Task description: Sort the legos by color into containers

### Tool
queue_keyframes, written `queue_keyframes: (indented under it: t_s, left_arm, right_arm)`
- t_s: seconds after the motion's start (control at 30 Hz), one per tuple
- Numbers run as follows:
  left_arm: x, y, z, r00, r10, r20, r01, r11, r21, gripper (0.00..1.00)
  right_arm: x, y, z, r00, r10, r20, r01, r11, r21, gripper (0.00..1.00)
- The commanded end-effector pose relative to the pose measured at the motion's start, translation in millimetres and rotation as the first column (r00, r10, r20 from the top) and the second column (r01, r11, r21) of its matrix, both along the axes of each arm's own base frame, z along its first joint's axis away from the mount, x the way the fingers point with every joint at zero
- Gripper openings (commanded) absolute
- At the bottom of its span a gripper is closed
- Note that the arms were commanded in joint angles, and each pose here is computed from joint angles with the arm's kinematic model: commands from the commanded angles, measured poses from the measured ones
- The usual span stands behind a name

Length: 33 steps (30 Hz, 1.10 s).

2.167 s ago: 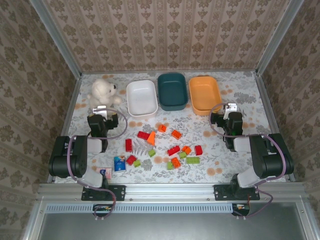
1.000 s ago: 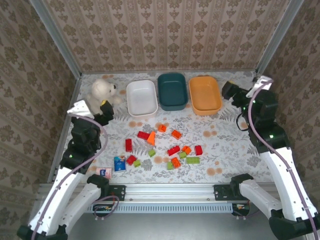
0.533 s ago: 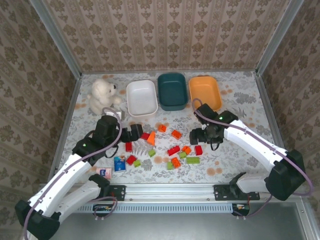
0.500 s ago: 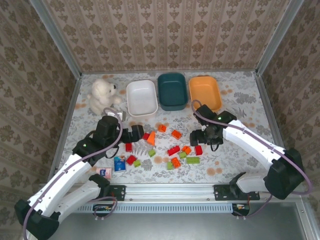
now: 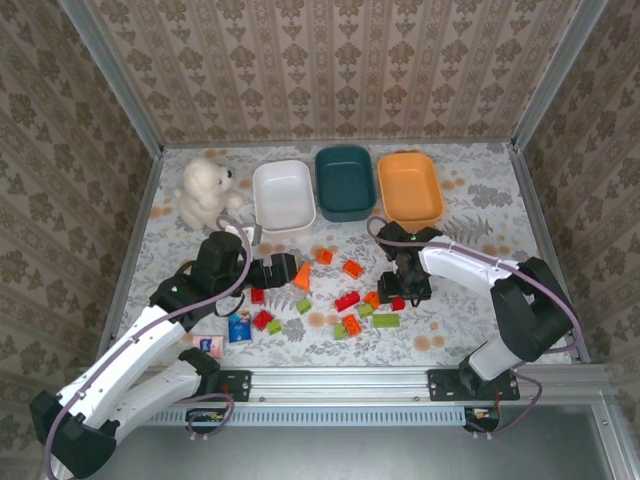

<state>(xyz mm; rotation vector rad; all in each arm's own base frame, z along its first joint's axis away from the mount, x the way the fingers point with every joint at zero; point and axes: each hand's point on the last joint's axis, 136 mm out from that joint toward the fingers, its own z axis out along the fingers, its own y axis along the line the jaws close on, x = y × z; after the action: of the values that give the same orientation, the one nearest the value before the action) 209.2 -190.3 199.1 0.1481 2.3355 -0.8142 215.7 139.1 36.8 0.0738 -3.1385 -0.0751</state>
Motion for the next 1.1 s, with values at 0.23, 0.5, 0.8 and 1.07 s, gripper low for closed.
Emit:
queue_keyframes:
  t_s: [0.23, 0.5, 0.8, 1.07]
  left_arm:
    - [-1, -5, 1, 1.000, 0.001, -0.009, -0.001, 0.999, -0.034, 1.00]
    - [2, -11, 6, 1.000, -0.013, 0.001, 0.013, 0.999, -0.048, 1.00]
    - [32, -32, 31, 0.999, -0.004, 0.040, 0.006, 0.998, -0.069, 1.00]
    - [69, -58, 42, 0.999, -0.010, 0.050, 0.013, 0.998, -0.056, 1.00]
  right_arm:
    - [5, -3, -16, 1.000, -0.010, -0.023, 0.010, 1.000, -0.016, 0.47]
    - [21, 0, 1, 0.999, -0.012, 0.042, 0.013, 1.000, -0.013, 0.33]
    - [121, -28, 108, 0.943, -0.139, 0.302, 0.130, 0.990, 0.051, 0.31]
    - [231, -60, 93, 0.896, -0.286, 0.340, 0.275, 0.958, 0.080, 0.29]
